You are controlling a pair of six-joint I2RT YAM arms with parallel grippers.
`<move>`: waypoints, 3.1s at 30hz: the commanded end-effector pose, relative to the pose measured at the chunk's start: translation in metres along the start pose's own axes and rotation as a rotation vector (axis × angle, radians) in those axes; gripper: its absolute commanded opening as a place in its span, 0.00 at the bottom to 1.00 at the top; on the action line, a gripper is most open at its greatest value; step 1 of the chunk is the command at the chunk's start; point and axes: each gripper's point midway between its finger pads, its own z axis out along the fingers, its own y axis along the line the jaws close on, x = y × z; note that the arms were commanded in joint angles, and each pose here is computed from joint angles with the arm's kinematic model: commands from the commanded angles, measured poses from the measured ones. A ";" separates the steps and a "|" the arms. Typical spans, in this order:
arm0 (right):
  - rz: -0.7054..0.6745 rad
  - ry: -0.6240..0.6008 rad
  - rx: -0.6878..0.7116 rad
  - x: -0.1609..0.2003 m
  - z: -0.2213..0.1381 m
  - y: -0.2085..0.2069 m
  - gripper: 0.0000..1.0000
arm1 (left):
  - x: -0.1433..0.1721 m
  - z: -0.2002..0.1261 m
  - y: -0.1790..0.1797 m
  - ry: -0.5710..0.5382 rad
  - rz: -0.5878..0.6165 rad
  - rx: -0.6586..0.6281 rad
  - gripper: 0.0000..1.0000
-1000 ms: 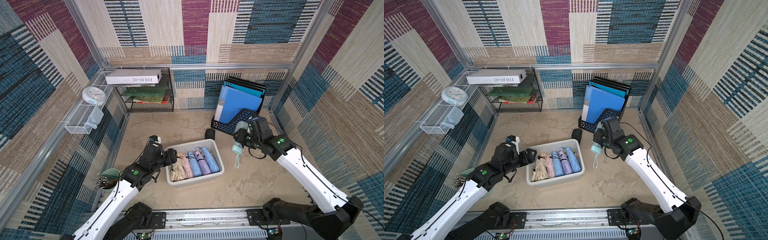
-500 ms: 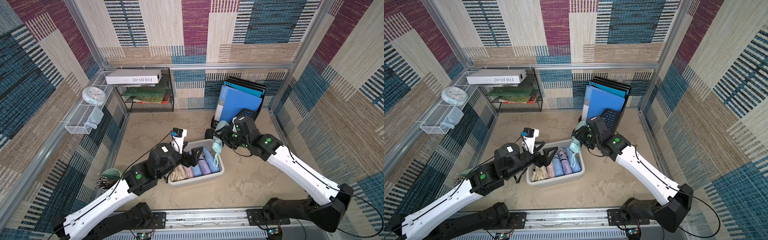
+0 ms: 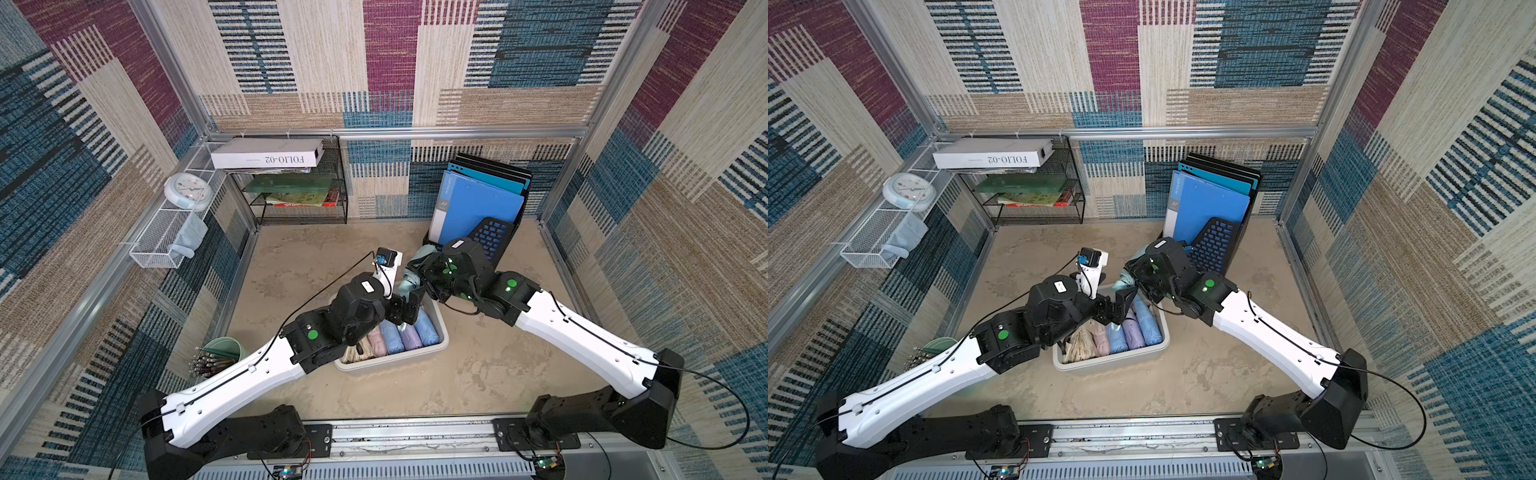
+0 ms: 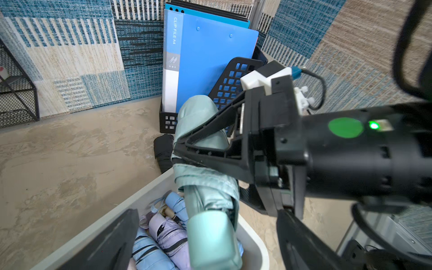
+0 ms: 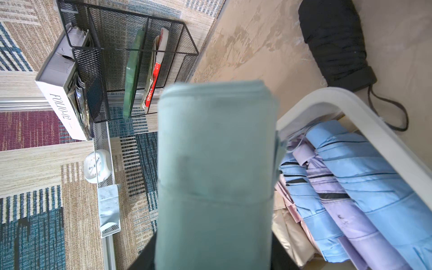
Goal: Put the umbrella into the storage box
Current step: Pick up the umbrella from the center of the board.
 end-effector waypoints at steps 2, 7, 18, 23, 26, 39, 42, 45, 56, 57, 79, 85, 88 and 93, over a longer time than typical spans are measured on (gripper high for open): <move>0.060 -0.013 -0.090 -0.001 -0.003 0.024 0.37 | 0.005 0.007 0.007 0.014 -0.018 -0.045 0.84; 0.070 0.002 -0.101 0.004 -0.003 0.027 0.37 | 0.005 0.011 0.007 0.001 -0.036 -0.047 0.68; 0.084 0.026 -0.103 0.012 0.000 0.025 0.38 | 0.002 0.022 0.006 -0.007 -0.059 -0.017 0.42; 0.091 0.029 -0.101 0.014 0.001 0.022 0.45 | 0.000 0.024 0.003 -0.009 -0.063 -0.004 0.24; 0.082 0.012 -0.094 0.011 -0.001 0.020 0.58 | -0.001 0.023 0.004 -0.009 -0.069 -0.004 0.12; -0.725 -0.357 -0.089 -0.062 -0.084 0.043 0.79 | 0.000 0.010 0.023 0.082 -0.097 0.067 0.00; -1.112 -0.312 -0.069 -0.051 -0.087 0.047 0.77 | 0.002 0.005 0.022 0.138 -0.071 0.154 0.00; -1.455 -0.167 -0.076 -0.025 -0.081 0.032 0.75 | 0.004 -0.004 0.015 0.185 -0.031 0.263 0.00; -2.062 0.255 -0.340 0.046 -0.108 -0.009 0.75 | 0.014 -0.039 -0.018 0.228 0.203 0.552 0.00; -2.071 0.278 -0.342 0.047 -0.107 -0.011 0.75 | 0.016 -0.041 -0.020 0.225 0.221 0.571 0.00; -2.033 0.684 -0.625 0.109 -0.087 -0.044 0.37 | 0.026 -0.075 -0.049 0.121 0.472 0.838 0.00; -2.009 0.711 -0.639 0.114 -0.086 -0.049 0.22 | 0.022 -0.075 -0.051 0.116 0.474 0.852 0.00; -1.981 0.710 -0.657 0.117 -0.090 -0.050 0.15 | 0.023 -0.071 -0.051 0.116 0.464 0.847 0.25; -1.935 0.664 -0.680 0.119 -0.096 -0.053 0.10 | 0.020 -0.066 -0.046 0.113 0.459 0.797 0.94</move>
